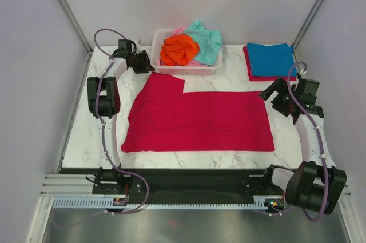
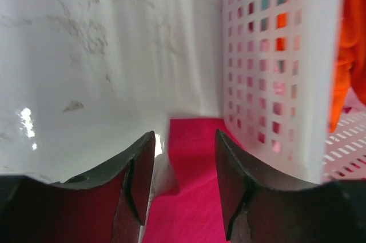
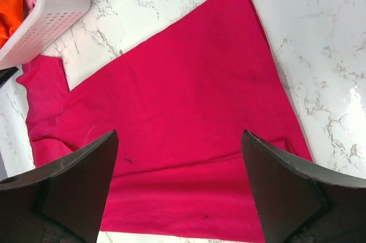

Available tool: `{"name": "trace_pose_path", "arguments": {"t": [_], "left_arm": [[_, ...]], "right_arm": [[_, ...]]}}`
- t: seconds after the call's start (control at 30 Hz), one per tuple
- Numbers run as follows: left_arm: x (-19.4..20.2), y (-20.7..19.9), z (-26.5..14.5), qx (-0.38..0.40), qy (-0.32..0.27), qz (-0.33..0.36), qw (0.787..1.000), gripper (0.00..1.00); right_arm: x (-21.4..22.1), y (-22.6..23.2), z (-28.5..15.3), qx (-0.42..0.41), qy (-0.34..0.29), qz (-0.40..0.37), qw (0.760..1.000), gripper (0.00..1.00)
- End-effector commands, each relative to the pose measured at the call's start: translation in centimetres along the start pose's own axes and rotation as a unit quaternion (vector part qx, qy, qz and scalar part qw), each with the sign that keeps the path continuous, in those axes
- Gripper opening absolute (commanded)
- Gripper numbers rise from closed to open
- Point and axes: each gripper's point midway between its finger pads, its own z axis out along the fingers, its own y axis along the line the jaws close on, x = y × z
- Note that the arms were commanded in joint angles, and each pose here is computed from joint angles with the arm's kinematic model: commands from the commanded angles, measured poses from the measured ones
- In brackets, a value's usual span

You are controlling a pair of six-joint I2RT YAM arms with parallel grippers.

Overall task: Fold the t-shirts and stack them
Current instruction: Fold the tshirt

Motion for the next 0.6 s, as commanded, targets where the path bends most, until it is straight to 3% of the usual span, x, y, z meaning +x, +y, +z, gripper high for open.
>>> {"name": "trace_pose_path", "arguments": {"t": [0.0, 0.27, 0.37, 0.5, 0.57], "left_arm": [[3.8, -0.3, 0.5, 0.009, 0.076, -0.013, 0.997, 0.52], [7.7, 0.2, 0.3, -0.01, 0.126, -0.04, 0.991, 0.51], [8.1, 0.2, 0.4, -0.012, 0.131, -0.045, 0.99, 0.38], [8.2, 0.0, 0.5, -0.005, 0.135, -0.051, 0.989, 0.1], [8.2, -0.1, 0.5, -0.005, 0.134, -0.053, 0.989, 0.02]], "right_arm": [[-1.0, 0.7, 0.0, -0.014, -0.017, -0.018, 1.0, 0.96], [-0.8, 0.8, 0.0, -0.018, -0.012, -0.015, 1.0, 0.97], [-0.8, 0.8, 0.0, -0.019, -0.013, -0.015, 1.0, 0.97], [-0.4, 0.4, 0.2, -0.014, -0.009, -0.016, 1.0, 0.97], [-0.3, 0.2, 0.3, -0.01, -0.009, -0.016, 1.0, 0.97]]}}
